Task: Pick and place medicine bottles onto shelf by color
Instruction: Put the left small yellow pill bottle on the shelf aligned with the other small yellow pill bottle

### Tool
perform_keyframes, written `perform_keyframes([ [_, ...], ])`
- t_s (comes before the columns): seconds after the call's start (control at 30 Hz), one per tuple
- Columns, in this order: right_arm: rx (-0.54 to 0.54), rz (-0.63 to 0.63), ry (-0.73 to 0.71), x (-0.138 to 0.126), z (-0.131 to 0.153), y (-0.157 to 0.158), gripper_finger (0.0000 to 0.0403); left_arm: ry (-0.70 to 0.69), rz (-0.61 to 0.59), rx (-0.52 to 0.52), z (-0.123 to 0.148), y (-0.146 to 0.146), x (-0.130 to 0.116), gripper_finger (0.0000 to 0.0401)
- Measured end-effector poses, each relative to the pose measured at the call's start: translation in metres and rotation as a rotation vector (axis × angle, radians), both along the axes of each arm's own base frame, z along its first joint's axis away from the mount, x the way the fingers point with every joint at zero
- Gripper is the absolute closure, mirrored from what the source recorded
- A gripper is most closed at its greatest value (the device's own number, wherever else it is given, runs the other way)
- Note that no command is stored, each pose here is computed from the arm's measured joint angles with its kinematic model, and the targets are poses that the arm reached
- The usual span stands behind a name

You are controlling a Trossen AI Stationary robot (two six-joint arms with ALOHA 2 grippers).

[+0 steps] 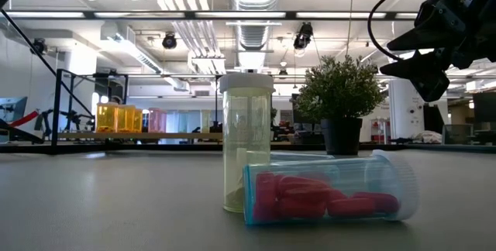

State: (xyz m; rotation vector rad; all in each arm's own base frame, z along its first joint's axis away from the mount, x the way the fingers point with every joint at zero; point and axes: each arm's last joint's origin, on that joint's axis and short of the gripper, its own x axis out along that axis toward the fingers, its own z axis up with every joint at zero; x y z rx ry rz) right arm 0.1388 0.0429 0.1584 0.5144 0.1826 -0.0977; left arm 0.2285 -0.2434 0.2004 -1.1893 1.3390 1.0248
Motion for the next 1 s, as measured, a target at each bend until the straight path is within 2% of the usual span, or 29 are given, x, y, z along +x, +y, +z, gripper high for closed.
perform_keyframes([
  [0.2, 0.0, 0.0, 0.0, 0.0, 0.0, 0.0, 0.0202, -0.005, -0.007, -0.001, 0.0, 0.004, 0.005, 0.0294],
  [0.47, 0.0, 0.0, 0.0, 0.0, 0.0, 0.0, 0.0202, -0.041, -0.107, -0.005, 0.007, 0.03, 0.031, 0.0294],
  [0.8, 0.0, 0.0, 0.0, 0.0, 0.0, 0.0, 0.0202, -0.12, -0.31, 0.01, 0.021, 0.093, 0.078, 0.0294],
  [1.0, 0.0, 0.0, 0.0, 0.0, 0.0, 0.0, 0.0202, -0.087, -0.426, 0.042, 0.035, 0.143, 0.094, 0.0294],
])
